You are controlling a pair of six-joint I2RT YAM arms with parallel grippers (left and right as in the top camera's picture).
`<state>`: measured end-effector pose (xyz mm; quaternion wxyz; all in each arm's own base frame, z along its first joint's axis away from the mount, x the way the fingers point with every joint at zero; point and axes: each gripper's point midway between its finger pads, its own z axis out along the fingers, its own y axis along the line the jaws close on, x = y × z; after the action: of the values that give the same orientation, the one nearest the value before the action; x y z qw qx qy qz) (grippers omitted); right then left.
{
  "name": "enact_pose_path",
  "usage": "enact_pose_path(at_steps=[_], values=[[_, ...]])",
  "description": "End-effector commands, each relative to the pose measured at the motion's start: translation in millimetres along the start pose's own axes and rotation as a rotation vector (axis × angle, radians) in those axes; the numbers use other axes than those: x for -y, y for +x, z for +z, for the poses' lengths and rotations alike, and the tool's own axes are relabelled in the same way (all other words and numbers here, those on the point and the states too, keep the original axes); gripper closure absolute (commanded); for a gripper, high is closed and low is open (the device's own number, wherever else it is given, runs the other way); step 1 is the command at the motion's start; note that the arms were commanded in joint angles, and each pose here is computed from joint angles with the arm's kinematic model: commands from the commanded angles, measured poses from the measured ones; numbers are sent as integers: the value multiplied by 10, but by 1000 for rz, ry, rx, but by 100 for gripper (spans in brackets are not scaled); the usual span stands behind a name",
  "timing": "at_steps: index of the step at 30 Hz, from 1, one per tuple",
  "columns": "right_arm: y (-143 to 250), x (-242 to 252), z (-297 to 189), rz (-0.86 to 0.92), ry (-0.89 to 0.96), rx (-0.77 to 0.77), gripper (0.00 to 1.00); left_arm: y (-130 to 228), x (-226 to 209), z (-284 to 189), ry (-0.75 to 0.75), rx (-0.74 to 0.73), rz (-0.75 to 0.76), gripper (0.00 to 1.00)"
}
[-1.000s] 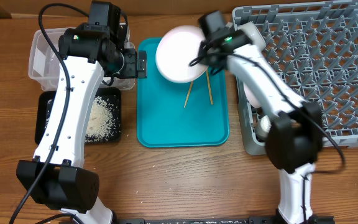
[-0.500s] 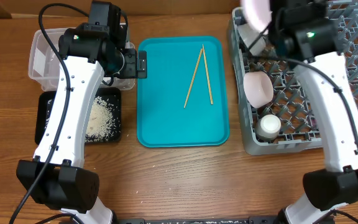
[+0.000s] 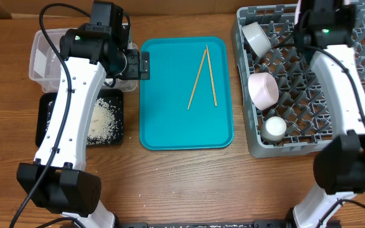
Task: Sort waste into correct bins and load items into the dishwasher
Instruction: 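Lift the white plate and stand it upright in the rack's back row, then reach the right gripper to the chopsticks on the teal tray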
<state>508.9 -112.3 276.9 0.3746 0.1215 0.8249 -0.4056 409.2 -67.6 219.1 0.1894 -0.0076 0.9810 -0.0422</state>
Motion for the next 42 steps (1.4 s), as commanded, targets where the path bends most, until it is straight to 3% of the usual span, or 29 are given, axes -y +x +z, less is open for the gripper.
enact_pose_path(at_steps=[1, 9, 10, 12, 13, 16, 21, 28, 30, 33, 42], values=[[139, -293, 98, -95, -58, -18, 96, 4, -25, 45, -9, -9, -9, 0], [344, -700, 225, -153, -143, -56, 96, 4, -25, 45, -9, -9, -9, 0], [346, -761, 213, -150, -174, -54, 82, 4, -25, 45, -9, -9, -9, 0], [333, -832, 188, -124, -210, -49, 39, 3, -25, 45, -9, -8, -9, 0], [308, -830, 169, -101, -212, -44, 25, 4, -25, 45, -9, -9, -9, 0], [210, -752, 77, -19, -216, -32, 4, 3, -25, 45, -9, -8, -9, 0], [-61, -813, -460, 3, -486, 13, 0, 4, -25, 45, -9, -9, -9, 0], [-275, -1284, -1748, 181, -1204, -4, 0, 4, -25, 45, -9, -9, -9, 0], [-262, -1433, -1993, 201, -1354, -36, 13, 4, -25, 45, -9, -9, -9, 0], [-141, -1703, -2049, 165, -1344, -63, 16, 4, -25, 45, -9, -9, -9, 0], [619, -2476, -2056, -85, -1072, -179, 30, 4, -25, 45, -9, -9, -9, 0]])
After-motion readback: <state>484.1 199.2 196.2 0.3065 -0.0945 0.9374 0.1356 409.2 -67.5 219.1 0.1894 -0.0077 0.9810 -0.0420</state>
